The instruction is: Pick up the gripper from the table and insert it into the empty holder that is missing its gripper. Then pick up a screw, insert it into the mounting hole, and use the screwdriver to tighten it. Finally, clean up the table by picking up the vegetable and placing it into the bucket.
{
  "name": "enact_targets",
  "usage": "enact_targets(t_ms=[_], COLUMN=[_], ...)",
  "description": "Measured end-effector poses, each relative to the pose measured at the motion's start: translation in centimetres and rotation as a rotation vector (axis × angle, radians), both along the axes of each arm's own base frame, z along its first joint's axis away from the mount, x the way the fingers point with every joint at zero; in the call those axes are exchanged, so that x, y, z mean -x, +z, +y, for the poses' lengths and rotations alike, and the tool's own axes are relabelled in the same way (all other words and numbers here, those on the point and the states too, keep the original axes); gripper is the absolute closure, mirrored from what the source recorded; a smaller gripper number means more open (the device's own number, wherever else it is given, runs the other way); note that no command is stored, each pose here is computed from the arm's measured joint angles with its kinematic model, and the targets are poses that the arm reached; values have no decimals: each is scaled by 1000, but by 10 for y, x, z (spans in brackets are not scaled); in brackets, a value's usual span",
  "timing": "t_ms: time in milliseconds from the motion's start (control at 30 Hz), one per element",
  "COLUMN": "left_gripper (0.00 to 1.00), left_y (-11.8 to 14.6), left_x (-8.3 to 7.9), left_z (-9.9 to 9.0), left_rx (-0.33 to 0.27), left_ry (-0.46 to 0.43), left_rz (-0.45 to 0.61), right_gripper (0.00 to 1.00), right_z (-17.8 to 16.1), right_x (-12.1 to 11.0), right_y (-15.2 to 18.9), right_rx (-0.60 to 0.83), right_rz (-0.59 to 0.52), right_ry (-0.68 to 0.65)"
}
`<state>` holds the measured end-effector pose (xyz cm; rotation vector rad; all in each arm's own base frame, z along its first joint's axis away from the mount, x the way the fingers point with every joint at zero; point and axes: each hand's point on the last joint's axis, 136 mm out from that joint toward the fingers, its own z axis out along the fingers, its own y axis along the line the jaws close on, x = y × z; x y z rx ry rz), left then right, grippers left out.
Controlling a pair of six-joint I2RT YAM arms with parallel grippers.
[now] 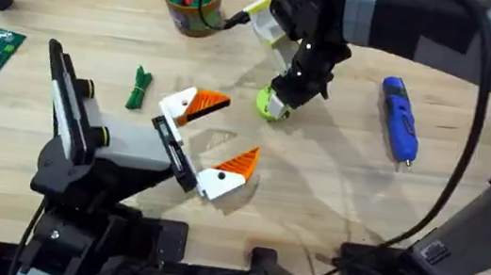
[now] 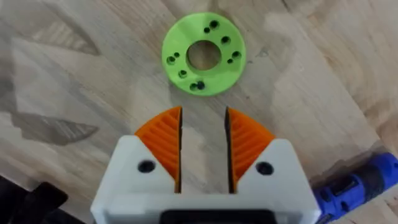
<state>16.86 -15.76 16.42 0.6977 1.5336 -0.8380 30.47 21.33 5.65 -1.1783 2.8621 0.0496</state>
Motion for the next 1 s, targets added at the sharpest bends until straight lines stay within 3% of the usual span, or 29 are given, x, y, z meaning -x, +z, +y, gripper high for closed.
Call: enact_targets(t_ms=[767, 1000], left_gripper=[12, 12], left_y=[0, 0], left_x=[0, 0], left_z=[0, 0], left_rx=[0, 0], left_ry=[0, 0], left_rz=[0, 0], right_gripper=[635, 739], right_z=[2, 1], right_x=[-2, -2], right_y=[0, 0], right_rx=[-7, -3], right_rz=[-9, -11], right_ry=[0, -4])
